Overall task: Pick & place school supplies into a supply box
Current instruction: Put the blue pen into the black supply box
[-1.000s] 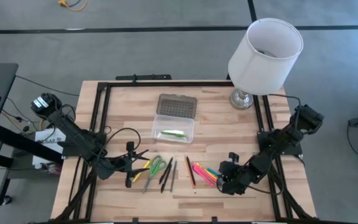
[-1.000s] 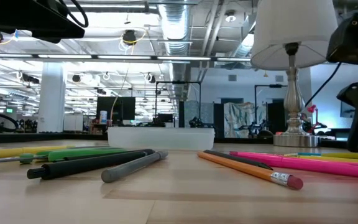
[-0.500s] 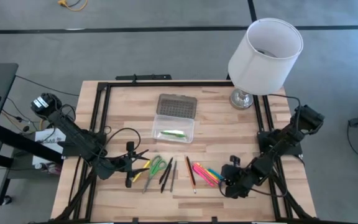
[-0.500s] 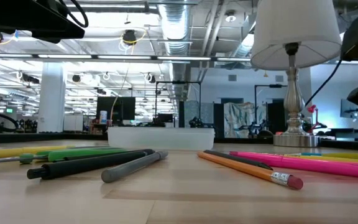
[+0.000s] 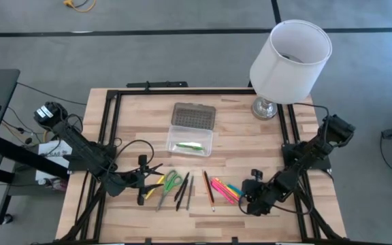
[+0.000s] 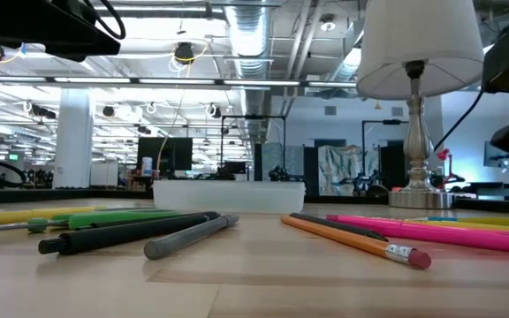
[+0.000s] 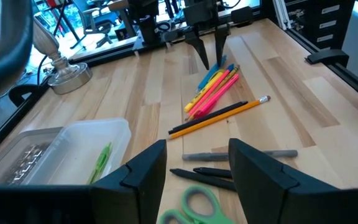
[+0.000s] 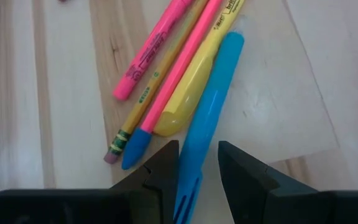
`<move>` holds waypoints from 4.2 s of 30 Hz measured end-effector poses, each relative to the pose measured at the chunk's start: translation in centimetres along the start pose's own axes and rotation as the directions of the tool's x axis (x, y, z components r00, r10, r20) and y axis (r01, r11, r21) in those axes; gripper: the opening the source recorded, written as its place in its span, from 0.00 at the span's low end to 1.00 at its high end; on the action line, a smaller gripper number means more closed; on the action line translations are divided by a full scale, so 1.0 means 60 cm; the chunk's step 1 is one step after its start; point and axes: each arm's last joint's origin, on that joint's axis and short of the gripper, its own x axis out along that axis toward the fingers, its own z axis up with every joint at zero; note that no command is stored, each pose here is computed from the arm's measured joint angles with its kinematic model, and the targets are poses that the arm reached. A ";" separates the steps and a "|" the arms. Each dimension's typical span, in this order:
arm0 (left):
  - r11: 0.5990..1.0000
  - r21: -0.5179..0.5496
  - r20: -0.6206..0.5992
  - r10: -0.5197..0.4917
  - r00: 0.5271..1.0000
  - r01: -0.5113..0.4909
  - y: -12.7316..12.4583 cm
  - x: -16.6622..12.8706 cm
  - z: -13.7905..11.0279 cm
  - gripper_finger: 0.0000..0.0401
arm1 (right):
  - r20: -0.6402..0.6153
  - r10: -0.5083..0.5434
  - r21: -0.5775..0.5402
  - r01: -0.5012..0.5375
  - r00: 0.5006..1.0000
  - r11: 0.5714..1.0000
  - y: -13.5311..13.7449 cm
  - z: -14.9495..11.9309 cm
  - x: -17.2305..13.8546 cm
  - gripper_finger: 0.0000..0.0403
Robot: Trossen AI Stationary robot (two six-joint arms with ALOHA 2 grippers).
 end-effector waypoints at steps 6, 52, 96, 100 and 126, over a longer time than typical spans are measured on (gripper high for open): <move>1.000 0.004 -0.005 0.000 1.000 0.000 0.000 0.000 -0.001 0.42 | -0.017 -0.007 -0.018 0.007 1.000 1.000 -0.006 0.004 0.002 0.27; 1.000 -0.009 -0.016 0.001 1.000 -0.001 0.000 0.000 -0.003 0.42 | -0.074 -0.160 0.155 0.169 0.984 0.973 -0.096 0.065 0.033 0.27; 1.000 -0.012 -0.017 -0.001 1.000 0.001 0.000 0.000 -0.003 0.42 | -0.261 -0.116 0.109 0.148 0.958 0.983 -0.095 0.096 0.011 0.10; 1.000 -0.012 -0.017 -0.002 1.000 0.002 0.000 0.000 -0.003 0.42 | -0.258 -0.124 0.108 0.156 0.958 0.982 -0.095 0.099 0.009 0.10; 1.000 -0.007 -0.012 0.002 1.000 -0.002 0.000 0.000 -0.003 0.42 | 0.092 -0.169 -0.031 0.172 0.981 0.985 -0.115 0.269 -0.043 0.10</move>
